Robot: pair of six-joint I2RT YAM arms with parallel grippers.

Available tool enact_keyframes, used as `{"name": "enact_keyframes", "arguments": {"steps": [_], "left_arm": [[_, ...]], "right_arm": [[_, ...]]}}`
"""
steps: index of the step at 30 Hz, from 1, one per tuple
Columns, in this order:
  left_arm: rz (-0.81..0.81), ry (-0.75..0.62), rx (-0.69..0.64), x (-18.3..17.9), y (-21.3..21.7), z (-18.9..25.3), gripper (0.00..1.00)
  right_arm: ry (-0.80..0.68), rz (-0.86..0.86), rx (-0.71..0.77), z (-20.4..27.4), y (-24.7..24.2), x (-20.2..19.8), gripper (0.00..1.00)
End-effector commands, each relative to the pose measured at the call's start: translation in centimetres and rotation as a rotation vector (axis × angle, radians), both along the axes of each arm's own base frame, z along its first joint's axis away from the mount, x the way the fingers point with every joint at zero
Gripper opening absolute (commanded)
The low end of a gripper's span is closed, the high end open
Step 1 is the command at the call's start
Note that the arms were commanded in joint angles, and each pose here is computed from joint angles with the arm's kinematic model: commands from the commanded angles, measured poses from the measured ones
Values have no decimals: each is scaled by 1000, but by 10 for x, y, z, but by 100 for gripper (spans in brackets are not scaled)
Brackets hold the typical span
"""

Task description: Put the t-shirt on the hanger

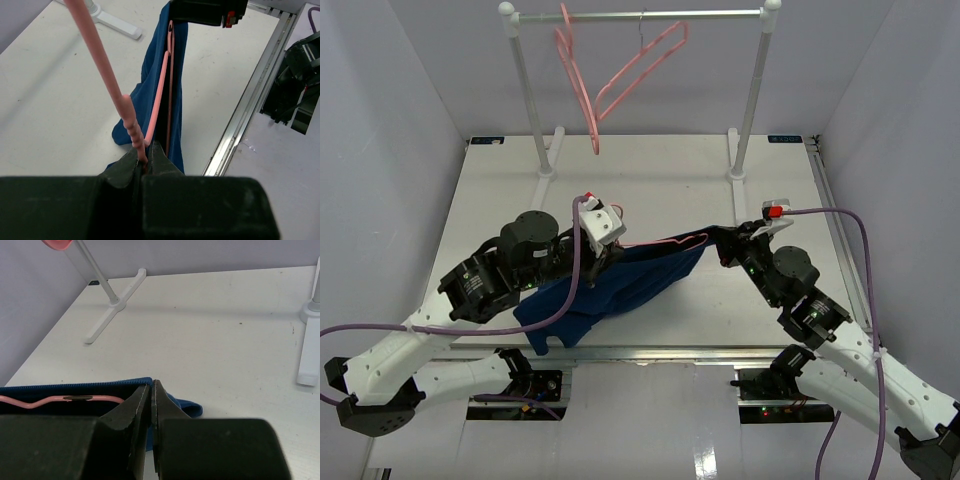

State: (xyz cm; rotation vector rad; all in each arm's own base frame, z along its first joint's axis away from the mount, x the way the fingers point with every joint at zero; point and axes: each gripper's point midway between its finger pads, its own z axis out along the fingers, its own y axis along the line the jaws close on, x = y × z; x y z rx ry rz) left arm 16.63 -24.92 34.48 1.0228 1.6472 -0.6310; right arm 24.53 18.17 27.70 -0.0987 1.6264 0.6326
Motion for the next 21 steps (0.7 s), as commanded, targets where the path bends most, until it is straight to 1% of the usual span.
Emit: {"name": "enact_keyframes", "arguments": {"steps": [1,4,7,9,10,13,15,17,19,21], "left_arm": [[6,-5,66,1,8,-13,0],[21,4,93,9,1,-20,0],[19,3,96,16,-8,-24,0],[-19,14,76,14,-20,-24,0],[-45,29,66,12,-27,-25,0],[-95,52,31,8,-42,-28,0],[-145,73,-4,1,-51,-33,0],[-169,90,-19,-3,-55,-40,0],[-211,106,-34,-10,-60,-48,0],[-259,117,-58,-18,-64,-52,0]], "right_arm": [[-44,-95,-59,21,-22,9,8],[-75,1,-98,33,-9,2,8],[-94,176,-132,47,15,-13,8],[-110,350,-135,57,39,-31,8],[-97,434,-138,55,50,-41,8],[-123,642,-124,69,70,-74,8],[-121,761,-124,73,79,-96,8],[-88,831,-153,62,82,-109,8],[-45,849,-186,49,79,-113,10],[-29,857,-220,36,76,-116,23]]}}
